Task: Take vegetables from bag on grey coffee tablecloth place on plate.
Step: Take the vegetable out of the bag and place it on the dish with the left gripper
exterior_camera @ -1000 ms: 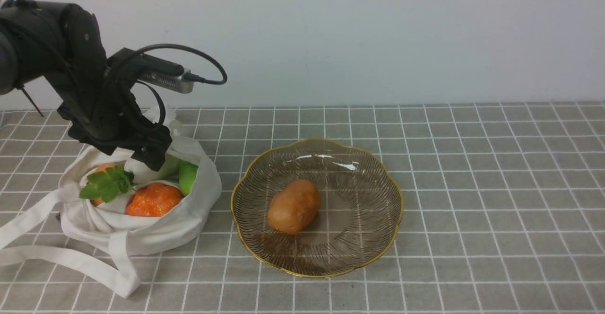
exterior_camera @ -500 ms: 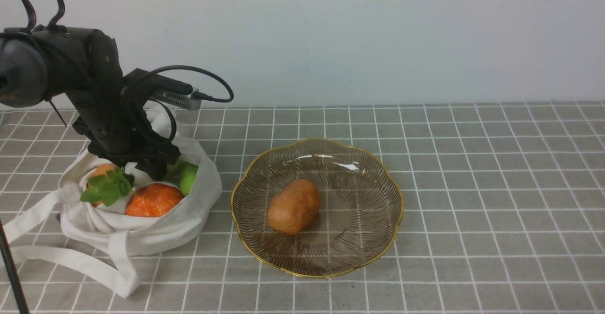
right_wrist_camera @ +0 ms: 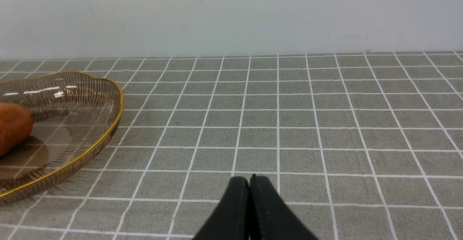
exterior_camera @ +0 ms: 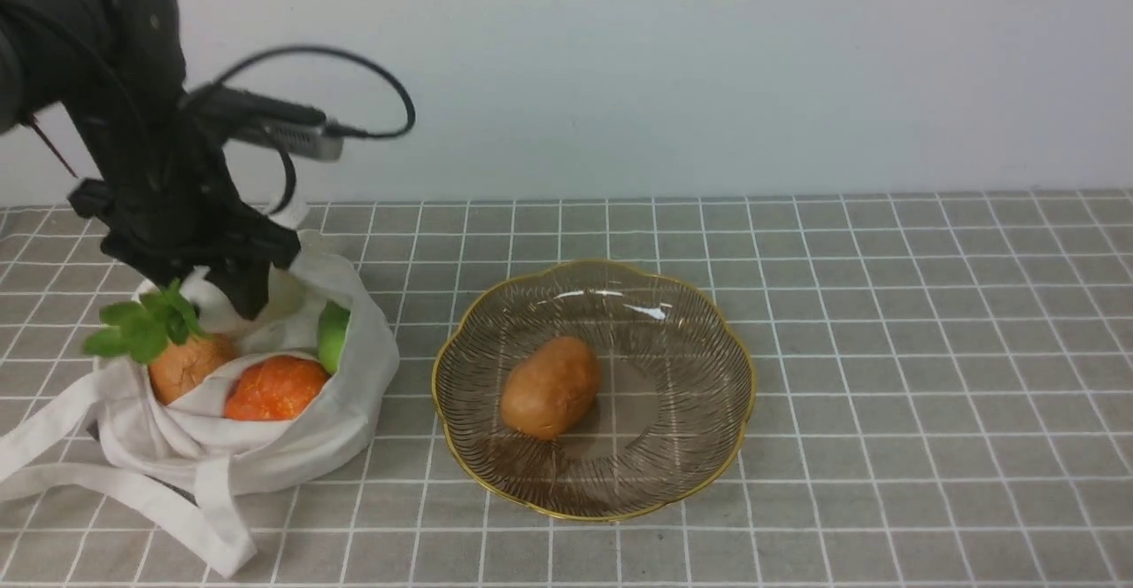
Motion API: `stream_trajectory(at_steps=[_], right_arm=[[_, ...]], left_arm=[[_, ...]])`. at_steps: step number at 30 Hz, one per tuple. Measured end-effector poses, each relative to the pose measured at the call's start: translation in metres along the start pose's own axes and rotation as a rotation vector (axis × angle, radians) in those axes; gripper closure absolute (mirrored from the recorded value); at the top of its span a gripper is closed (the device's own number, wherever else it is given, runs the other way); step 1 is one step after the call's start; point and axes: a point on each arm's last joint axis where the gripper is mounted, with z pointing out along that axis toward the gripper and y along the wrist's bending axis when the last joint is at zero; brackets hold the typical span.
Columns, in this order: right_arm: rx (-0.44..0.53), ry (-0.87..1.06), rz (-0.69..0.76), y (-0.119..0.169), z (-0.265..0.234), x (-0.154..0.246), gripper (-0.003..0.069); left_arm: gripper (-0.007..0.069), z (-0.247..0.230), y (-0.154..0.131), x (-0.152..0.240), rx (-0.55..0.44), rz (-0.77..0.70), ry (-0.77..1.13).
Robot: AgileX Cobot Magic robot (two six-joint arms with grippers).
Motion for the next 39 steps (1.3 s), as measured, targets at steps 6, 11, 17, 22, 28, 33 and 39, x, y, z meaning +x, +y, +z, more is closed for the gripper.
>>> stream_trajectory(at_steps=[6,11,17,22,28,33,39], right_arm=[[0.000,0.000,0.000,0.000,0.000,0.000,0.0673],[0.000,0.000,0.000,0.000,0.000,0.000,0.0673],[0.000,0.000,0.000,0.000,0.000,0.000,0.0673],[0.000,0.000,0.000,0.000,0.000,0.000,0.0673],[0.000,0.000,0.000,0.000,0.000,0.000,0.0673],[0.000,0.000,0.000,0.000,0.000,0.000,0.0673],[0.000,0.000,0.000,0.000,0.000,0.000,0.0673]], left_arm=[[0.0193,-0.034,-0.005,0.015,0.042,-0.022,-0.069],[0.0193,-0.054,-0.015,0.036,0.119,-0.047,-0.108],[0.0193,-0.085,-0.049,0.067,0.317,-0.015,-0.189],[0.0193,-0.093,-0.104,0.070,0.434,0.202,-0.224],[0.0193,-0.057,-0.195,0.046,0.474,0.417,-0.326],[0.0193,-0.005,-0.238,0.027,0.452,0.414,-0.355],[0.0193,0.040,-0.243,0.009,0.410,0.255,-0.358]])
